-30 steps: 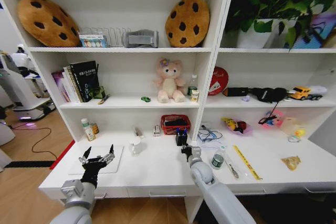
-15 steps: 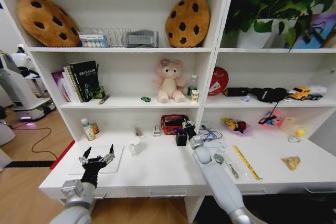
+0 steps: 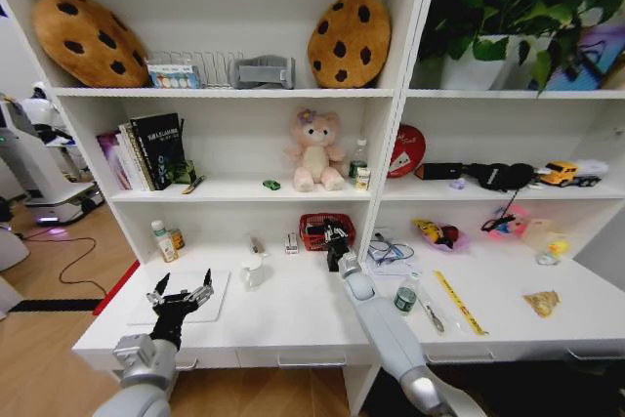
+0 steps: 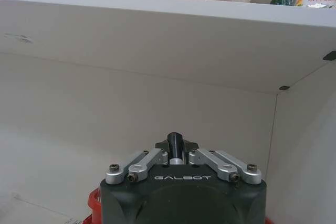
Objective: Organize the objects on the table.
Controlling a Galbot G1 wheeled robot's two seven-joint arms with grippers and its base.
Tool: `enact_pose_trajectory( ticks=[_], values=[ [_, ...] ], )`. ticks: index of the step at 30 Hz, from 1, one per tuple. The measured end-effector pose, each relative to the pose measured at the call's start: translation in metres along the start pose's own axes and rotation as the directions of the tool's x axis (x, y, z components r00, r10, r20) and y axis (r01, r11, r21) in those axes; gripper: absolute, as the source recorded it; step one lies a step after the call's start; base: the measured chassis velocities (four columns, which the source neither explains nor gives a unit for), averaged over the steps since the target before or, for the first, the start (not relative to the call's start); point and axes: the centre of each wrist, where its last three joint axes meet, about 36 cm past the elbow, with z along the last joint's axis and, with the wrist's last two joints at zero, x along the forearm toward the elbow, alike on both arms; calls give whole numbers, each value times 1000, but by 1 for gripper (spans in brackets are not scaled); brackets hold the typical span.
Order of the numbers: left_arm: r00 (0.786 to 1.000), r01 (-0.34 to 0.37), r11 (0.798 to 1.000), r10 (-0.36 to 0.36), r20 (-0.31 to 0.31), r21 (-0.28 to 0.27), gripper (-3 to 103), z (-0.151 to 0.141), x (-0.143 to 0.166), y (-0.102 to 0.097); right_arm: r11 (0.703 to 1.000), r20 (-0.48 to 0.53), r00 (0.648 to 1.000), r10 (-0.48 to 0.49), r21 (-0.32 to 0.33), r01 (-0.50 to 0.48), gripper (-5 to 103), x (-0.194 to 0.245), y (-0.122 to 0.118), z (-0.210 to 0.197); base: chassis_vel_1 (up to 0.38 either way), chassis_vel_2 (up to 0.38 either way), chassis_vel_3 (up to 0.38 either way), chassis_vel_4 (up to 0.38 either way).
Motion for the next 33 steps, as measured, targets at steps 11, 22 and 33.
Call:
enact_pose_trajectory(
  ticks=[11, 22, 33],
  values=[
    [1000, 0, 1000, 0, 0, 0, 100, 0, 0, 0, 998, -14, 999, 52, 42, -51, 14, 8, -2, 7, 0, 0, 0, 0],
    [1000, 0, 1000, 0, 0, 0, 100, 0, 0, 0, 994, -17, 995, 97, 47, -96, 58, 34, 7, -18, 0, 0, 0, 0],
    [1000, 0, 1000, 0, 0, 0, 100, 0, 0, 0, 941, -266, 914, 306, -64, -334, 95, 108, 53, -96, 0, 0, 0, 0]
  ],
)
